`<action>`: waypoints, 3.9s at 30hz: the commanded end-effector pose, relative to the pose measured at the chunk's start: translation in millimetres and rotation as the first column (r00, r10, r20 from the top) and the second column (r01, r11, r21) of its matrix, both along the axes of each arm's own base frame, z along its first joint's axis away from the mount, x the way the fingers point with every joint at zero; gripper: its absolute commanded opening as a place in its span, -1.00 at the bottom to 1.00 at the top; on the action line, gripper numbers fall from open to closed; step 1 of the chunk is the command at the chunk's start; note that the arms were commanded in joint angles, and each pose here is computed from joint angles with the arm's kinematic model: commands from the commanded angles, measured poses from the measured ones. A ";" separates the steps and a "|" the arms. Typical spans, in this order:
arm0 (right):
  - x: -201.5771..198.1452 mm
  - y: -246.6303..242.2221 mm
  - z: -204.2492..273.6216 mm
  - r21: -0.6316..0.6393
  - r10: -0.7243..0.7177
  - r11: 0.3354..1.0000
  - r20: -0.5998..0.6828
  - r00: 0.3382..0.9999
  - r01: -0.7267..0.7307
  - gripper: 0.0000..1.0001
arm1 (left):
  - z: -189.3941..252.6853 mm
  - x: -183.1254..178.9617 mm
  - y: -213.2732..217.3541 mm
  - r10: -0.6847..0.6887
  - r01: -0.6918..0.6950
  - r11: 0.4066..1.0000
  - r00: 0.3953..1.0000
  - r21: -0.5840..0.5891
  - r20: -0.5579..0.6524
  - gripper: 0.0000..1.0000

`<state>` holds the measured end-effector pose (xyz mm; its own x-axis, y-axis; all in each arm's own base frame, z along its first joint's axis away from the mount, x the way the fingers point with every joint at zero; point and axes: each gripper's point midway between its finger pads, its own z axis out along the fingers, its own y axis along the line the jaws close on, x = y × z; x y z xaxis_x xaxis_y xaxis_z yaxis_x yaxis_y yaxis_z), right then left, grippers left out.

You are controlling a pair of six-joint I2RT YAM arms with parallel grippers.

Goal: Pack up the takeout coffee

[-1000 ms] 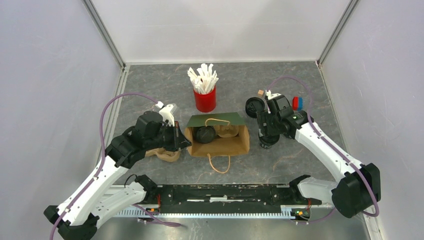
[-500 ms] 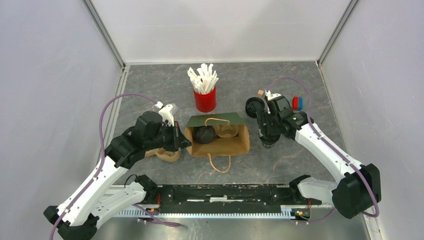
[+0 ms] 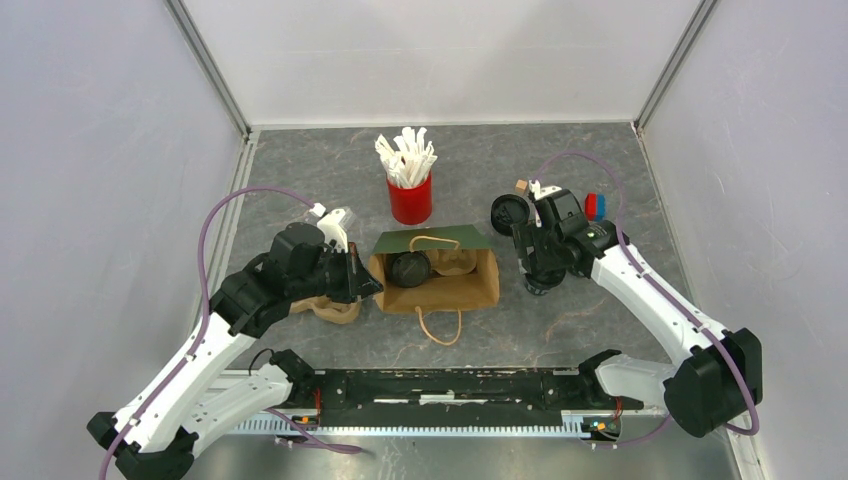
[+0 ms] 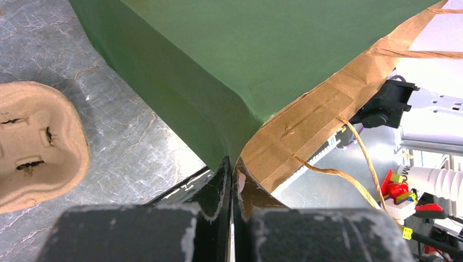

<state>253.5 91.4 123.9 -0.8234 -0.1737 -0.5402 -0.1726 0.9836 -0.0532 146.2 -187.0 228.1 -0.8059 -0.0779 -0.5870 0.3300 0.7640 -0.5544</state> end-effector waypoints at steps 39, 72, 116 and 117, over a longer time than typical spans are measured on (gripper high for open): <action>-2.5 -14.5 -12.8 -0.080 0.030 0.996 0.011 0.999 -0.029 0.67 | 10.6 -0.3 -4.3 0.004 -0.004 0.999 1.000 -0.042 0.001 -0.95; -14.7 55.0 228.8 0.119 0.396 0.860 0.456 0.797 -0.496 0.54 | 15.2 1.9 -7.3 0.009 -0.008 0.998 1.000 -0.059 0.003 -0.96; -95.3 169.4 218.8 0.200 0.631 0.490 0.589 0.504 -0.848 0.52 | 29.4 0.3 -7.4 -0.041 0.044 0.998 0.997 -0.054 0.064 -0.96; -93.3 172.5 217.2 0.156 0.654 0.480 0.592 0.471 -0.863 0.52 | 29.6 -0.8 -7.5 -0.049 0.053 0.997 0.996 -0.057 0.071 -0.96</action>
<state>136.8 253.0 333.9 -0.2908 -0.2908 -0.9115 -0.9151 0.3628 0.1761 147.9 -190.3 237.9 -0.8028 -0.0847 -0.5902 0.3358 0.7538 -0.5649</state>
